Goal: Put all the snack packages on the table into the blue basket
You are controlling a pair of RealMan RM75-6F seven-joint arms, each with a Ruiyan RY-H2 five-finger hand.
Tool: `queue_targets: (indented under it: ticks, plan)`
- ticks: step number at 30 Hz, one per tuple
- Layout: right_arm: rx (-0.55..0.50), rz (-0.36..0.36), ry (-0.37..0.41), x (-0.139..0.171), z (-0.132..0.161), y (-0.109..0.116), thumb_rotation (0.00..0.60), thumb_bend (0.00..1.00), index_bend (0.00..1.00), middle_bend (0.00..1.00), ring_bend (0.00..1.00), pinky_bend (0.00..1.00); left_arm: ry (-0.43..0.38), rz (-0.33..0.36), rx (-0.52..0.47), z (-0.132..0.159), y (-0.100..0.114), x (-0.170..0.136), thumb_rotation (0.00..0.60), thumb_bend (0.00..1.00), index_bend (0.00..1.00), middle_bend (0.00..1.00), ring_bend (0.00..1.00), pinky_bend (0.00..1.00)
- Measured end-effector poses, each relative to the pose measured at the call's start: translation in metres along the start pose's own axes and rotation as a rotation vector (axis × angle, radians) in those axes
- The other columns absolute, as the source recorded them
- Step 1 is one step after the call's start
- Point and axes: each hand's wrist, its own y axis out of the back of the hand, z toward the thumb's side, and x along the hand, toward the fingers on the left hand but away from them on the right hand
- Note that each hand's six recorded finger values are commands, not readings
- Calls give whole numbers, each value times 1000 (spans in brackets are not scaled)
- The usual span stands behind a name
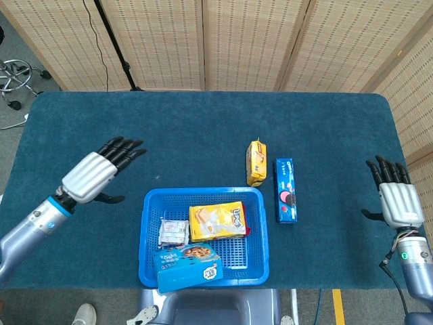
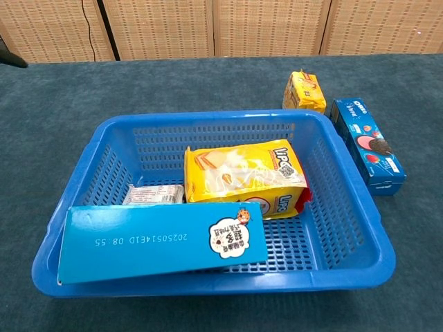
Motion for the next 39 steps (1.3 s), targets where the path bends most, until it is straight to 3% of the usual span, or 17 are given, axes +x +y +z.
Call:
queue_targets:
  ticks: [6,12,21,27,32,39]
  plan:
    - [-32,69,128,-25,24,3,600,0,0,0,0,0,240,82,-25,-43,-2,-51,600,0,0,0,0,0]
    - [-7,179,266,-52,54,2,600,0,0,0,0,0,359,114,-81,-56,-18,-82,600,0,0,0,0,0]
    - [95,326,412,-73,92,-8,600,0,0,0,0,0,404,99,-116,-60,-35,-87,600,0,0,0,0,0]
    - [109,376,481,-79,115,-20,600,0,0,0,0,0,418,94,-109,-63,-39,-87,600,0,0,0,0,0]
    - [119,383,534,-90,137,-35,600,0,0,0,0,0,423,84,-101,-63,-42,-86,600,0,0,0,0,0]
    - [119,310,531,-125,152,-34,600,0,0,0,0,0,433,65,-100,-66,-47,-81,600,0,0,0,0,0]
